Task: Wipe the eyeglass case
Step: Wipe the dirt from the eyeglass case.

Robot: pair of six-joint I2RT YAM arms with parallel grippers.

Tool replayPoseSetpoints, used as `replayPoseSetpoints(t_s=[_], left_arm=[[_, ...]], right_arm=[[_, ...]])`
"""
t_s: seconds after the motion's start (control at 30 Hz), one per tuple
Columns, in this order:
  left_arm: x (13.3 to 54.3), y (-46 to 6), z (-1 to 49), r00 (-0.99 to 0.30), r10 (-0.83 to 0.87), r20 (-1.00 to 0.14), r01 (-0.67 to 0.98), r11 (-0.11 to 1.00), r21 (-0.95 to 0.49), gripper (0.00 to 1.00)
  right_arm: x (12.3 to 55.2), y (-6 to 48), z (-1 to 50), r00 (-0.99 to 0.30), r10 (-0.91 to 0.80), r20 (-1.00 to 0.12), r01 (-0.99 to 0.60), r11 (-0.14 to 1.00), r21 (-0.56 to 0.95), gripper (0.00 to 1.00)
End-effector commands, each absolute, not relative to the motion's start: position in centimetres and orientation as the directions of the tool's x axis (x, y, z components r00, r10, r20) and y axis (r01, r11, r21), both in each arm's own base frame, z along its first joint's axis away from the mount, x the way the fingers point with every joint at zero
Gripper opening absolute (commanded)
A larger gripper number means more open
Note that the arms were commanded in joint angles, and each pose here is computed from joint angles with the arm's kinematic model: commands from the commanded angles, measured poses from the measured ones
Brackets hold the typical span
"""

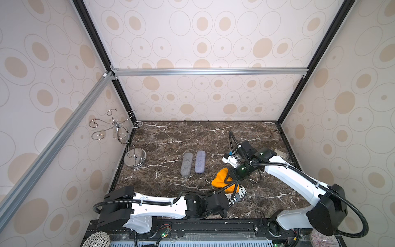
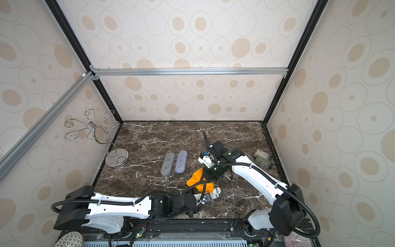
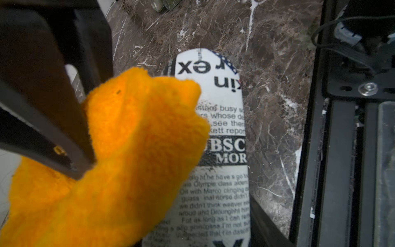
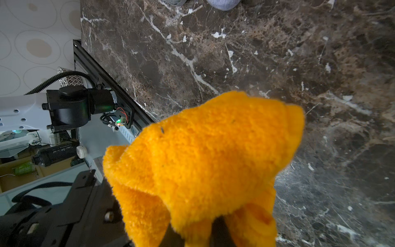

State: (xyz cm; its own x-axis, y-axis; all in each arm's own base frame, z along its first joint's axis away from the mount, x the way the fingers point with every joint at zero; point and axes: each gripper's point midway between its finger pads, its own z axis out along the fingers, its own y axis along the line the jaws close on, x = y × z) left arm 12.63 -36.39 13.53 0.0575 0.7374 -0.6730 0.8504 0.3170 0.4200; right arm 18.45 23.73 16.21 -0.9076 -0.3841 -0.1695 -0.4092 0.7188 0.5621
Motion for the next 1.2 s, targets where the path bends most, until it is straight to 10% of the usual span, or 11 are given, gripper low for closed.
replayPoseSetpoints(t_s=[0.0,0.27,0.77,1.17], left_arm=[[14.5,-37.0,18.6,0.092,0.65,-0.754,0.769,0.435,0.469,0.44],[14.7,-35.1,17.5,0.066,0.673,-0.737,0.751,0.453,0.481,0.44],[14.5,-36.9,17.2,0.082,0.676,-0.732,0.754,0.438,0.489,0.44],[14.7,-34.5,15.1,-0.062,0.635,-0.77,0.757,0.533,0.378,0.44]], right_arm=[[18.1,21.9,15.1,-0.91,-0.393,-0.13,-0.406,0.787,0.465,0.0],[17.9,16.1,14.8,-0.949,-0.278,-0.149,-0.313,0.893,0.324,0.0],[18.3,25.1,16.4,-0.898,-0.403,-0.177,-0.434,0.745,0.507,0.0],[18.3,15.1,14.8,-0.974,-0.116,-0.196,-0.185,0.903,0.388,0.0]])
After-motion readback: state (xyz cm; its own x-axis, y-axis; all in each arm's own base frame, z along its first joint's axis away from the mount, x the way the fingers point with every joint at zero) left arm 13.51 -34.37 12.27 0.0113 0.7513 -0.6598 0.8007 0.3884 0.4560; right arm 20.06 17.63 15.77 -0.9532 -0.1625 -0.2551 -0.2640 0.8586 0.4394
